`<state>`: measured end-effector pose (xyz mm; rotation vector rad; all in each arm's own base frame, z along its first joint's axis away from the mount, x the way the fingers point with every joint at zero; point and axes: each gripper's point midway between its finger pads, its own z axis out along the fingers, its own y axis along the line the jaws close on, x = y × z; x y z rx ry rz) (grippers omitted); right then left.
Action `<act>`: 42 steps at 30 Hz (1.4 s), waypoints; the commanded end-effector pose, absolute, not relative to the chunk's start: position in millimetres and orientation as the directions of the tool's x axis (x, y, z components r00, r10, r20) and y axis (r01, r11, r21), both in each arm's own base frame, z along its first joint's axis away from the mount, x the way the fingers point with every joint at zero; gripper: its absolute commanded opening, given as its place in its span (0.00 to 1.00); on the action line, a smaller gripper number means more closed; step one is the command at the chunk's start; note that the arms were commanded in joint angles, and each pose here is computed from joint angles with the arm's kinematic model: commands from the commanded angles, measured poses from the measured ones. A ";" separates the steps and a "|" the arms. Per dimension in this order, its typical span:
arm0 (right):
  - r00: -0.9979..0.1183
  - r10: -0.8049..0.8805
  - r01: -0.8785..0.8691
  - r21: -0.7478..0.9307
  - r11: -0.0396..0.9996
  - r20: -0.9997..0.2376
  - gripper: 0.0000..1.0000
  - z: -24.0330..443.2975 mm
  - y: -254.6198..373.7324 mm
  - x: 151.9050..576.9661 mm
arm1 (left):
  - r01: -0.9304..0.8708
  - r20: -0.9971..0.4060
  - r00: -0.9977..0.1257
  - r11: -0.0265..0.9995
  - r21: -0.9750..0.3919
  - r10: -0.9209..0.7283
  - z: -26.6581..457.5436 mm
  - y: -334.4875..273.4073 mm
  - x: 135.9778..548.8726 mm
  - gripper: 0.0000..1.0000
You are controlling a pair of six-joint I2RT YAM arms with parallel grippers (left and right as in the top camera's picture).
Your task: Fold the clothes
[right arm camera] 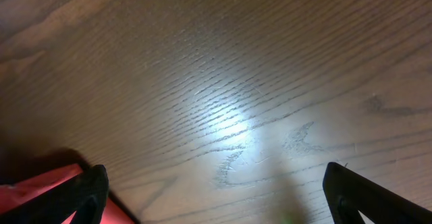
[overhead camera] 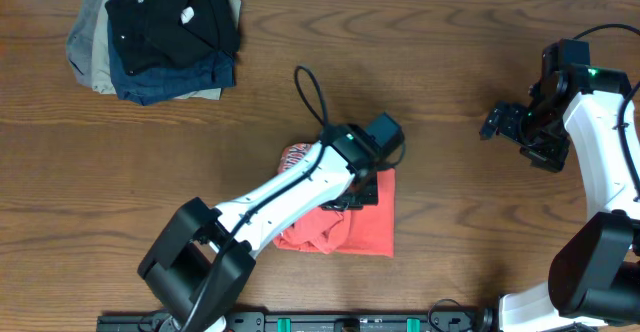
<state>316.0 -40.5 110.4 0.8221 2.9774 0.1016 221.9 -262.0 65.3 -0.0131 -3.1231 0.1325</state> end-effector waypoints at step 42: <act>-0.861 0.507 0.503 0.082 0.861 -0.037 0.99 112.4 -41.5 318.9 | 0.080 0.044 -0.995 0.992 -0.097 0.085 42.7 -310.9 200.3 0.27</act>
